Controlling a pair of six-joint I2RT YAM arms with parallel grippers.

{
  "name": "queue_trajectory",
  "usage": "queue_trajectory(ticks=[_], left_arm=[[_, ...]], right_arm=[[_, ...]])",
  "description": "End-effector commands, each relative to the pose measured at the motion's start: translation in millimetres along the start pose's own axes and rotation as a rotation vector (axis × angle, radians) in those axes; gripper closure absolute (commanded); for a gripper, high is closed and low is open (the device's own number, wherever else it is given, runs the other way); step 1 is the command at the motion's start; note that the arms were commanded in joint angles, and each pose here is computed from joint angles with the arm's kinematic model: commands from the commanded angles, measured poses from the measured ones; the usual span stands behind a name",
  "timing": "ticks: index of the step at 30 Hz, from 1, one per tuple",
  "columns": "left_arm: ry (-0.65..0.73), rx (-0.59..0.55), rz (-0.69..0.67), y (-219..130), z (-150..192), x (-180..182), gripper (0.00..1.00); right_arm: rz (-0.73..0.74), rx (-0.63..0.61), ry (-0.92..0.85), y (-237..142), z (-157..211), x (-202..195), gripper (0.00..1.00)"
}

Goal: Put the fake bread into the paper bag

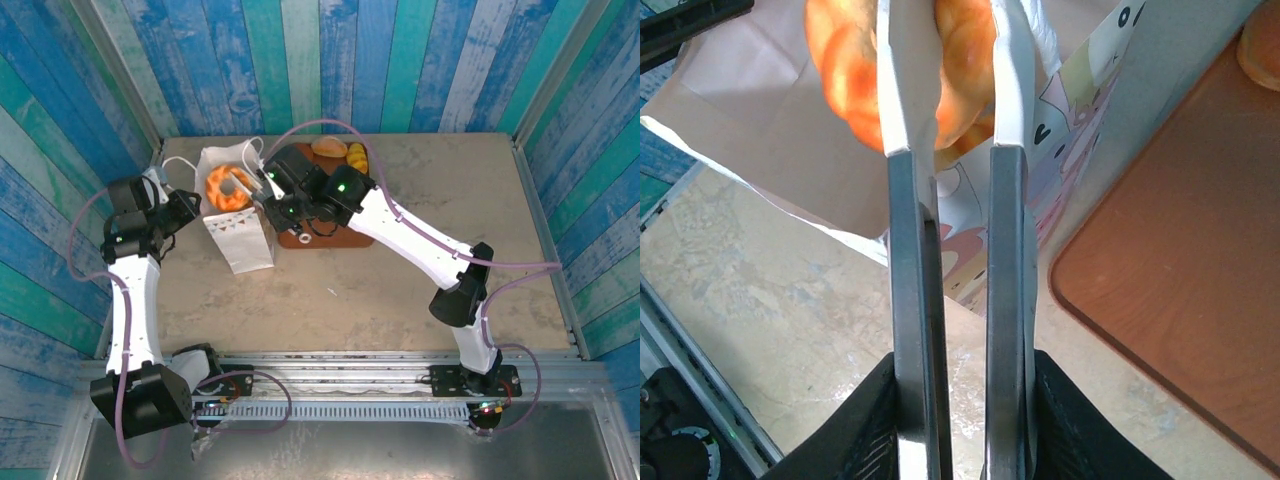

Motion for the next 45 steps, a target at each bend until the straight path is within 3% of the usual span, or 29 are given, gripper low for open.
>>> queue_trajectory(ticks=[1,15,29,38,45], left_arm=[[0.01,-0.031,0.011,-10.1,0.5,-2.0,0.67],[0.001,-0.023,0.018,-10.0,4.3,-1.2,0.66],[-0.018,-0.023,0.076,-15.2,4.9,-12.7,0.66],[-0.021,-0.045,0.178,-37.0,-1.5,-41.8,0.41],[-0.018,-0.069,0.267,-64.0,-2.4,-66.6,0.17]], right_arm=[[-0.01,0.003,0.014,3.6,0.9,-0.1,0.66],[0.016,-0.032,0.03,-9.6,-7.3,-7.8,0.55],[-0.017,-0.132,0.042,-56.5,-27.1,-6.5,0.55],[-0.089,-0.263,0.053,-123.1,-39.2,1.2,0.56],[-0.056,-0.339,0.085,-171.9,-34.9,-11.6,0.56]])
Point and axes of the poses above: each hand's point on the last joint's axis, 136 mm out from that joint toward the fingers, its own y axis out along the fingers, its own x axis along the line the jaws close on, z = x × y, the point moved 1 cm from there along -y, back along the fingers, and after that the axes turned 10 degrees about -y, right-handed, at the moved point
